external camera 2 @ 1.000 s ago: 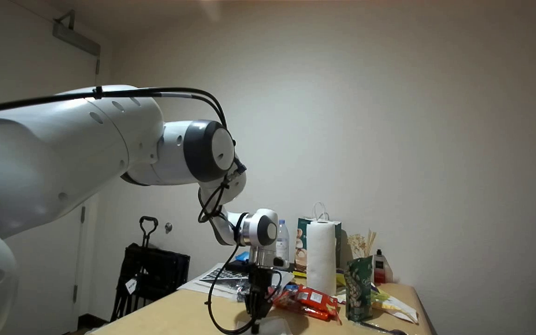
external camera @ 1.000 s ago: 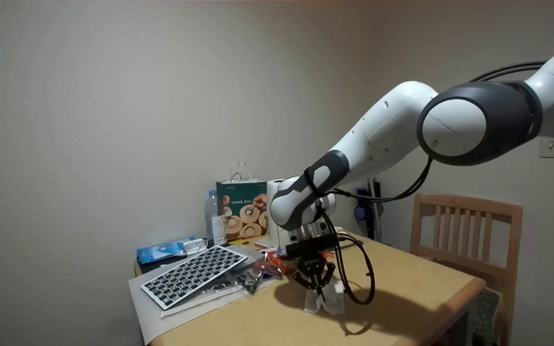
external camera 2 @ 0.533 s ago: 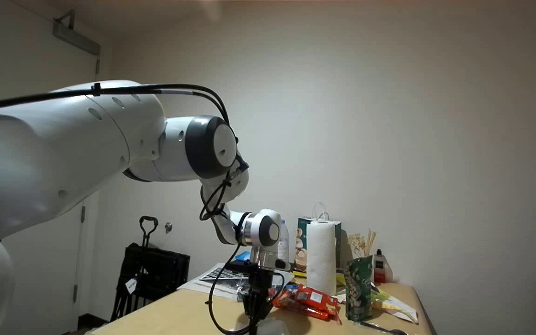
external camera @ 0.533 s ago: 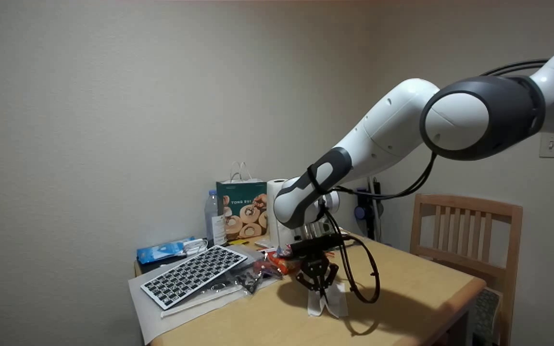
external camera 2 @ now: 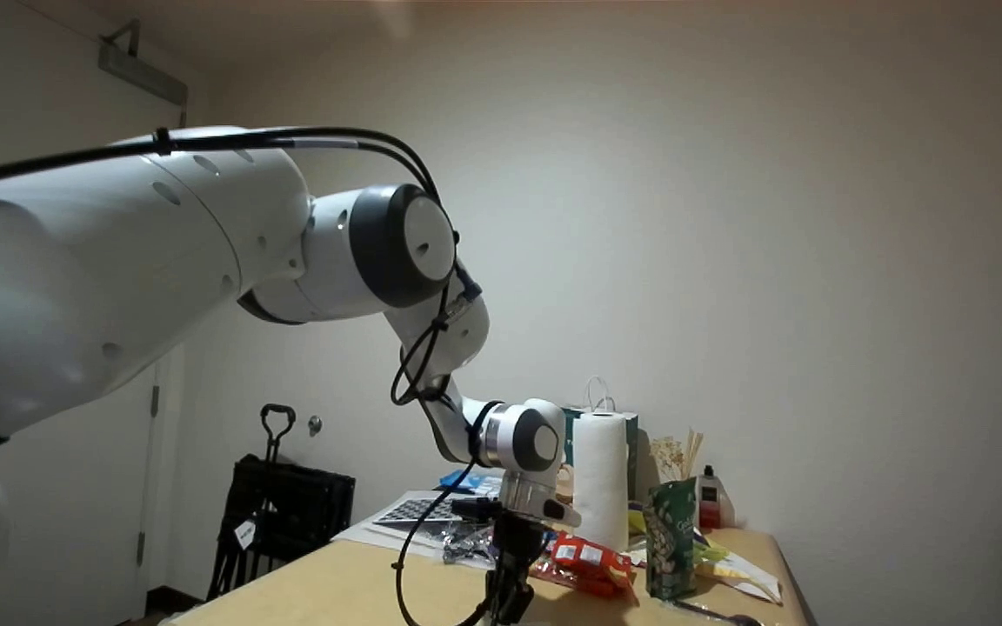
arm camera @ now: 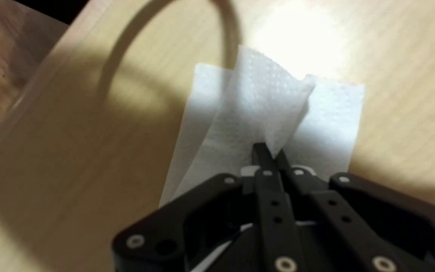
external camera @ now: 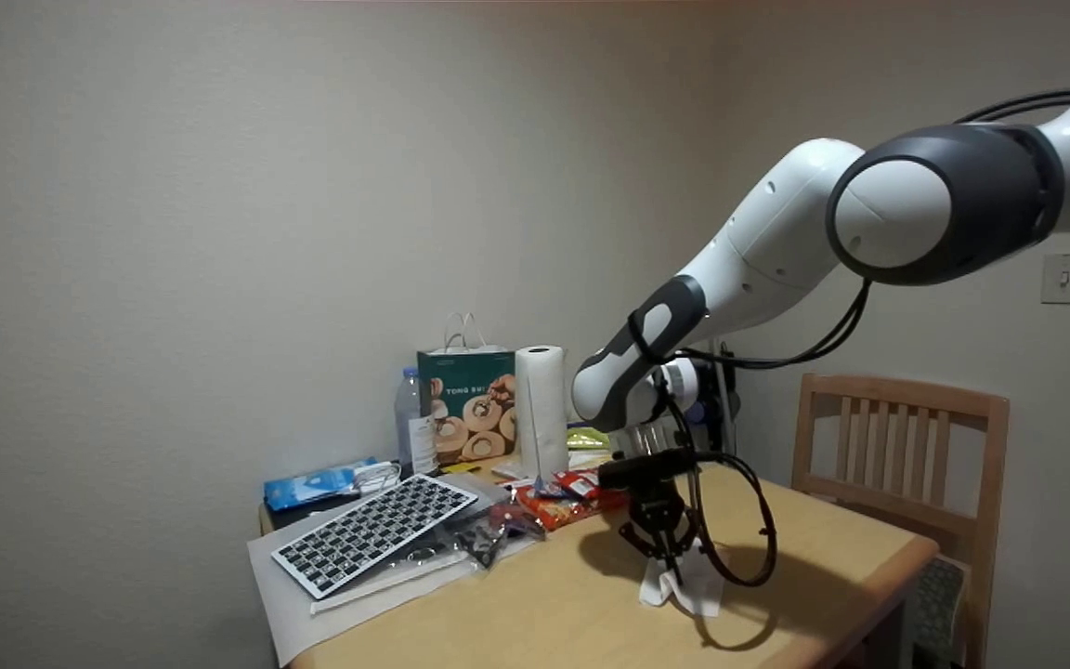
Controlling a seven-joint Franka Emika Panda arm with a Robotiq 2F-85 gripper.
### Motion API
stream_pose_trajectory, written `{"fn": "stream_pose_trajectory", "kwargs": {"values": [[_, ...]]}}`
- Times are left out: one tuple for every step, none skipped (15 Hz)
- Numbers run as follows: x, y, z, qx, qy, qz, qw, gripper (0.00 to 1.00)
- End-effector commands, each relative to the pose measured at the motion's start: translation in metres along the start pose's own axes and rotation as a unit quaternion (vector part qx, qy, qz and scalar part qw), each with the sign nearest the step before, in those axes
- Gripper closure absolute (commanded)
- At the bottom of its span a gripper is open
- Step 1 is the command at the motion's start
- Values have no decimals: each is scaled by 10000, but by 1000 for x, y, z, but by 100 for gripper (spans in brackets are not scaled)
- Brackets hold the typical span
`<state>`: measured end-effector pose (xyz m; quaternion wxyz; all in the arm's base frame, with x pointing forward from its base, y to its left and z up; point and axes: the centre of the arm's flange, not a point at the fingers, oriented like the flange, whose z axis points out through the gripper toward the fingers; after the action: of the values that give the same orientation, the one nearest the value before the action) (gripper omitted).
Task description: Use the napkin to wipe the table
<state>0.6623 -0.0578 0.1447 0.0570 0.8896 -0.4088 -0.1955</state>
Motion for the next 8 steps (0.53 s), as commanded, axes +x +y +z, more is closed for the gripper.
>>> {"fn": "stream_pose_trajectory", "kwargs": {"values": [[4, 10, 2, 6, -50, 83, 10000, 99], [5, 16, 4, 14, -80, 131, 9999, 99], [5, 18, 4, 18, -83, 145, 9999, 99], [5, 18, 4, 21, -76, 151, 9999, 99], [5, 18, 4, 21, -74, 153, 9999, 100], [13, 20, 4, 127, 16, 501, 9987, 100], [21, 26, 5, 177, 15, 804, 9966, 100], [33, 41, 8, 203, -3, 1124, 9935, 100]]}}
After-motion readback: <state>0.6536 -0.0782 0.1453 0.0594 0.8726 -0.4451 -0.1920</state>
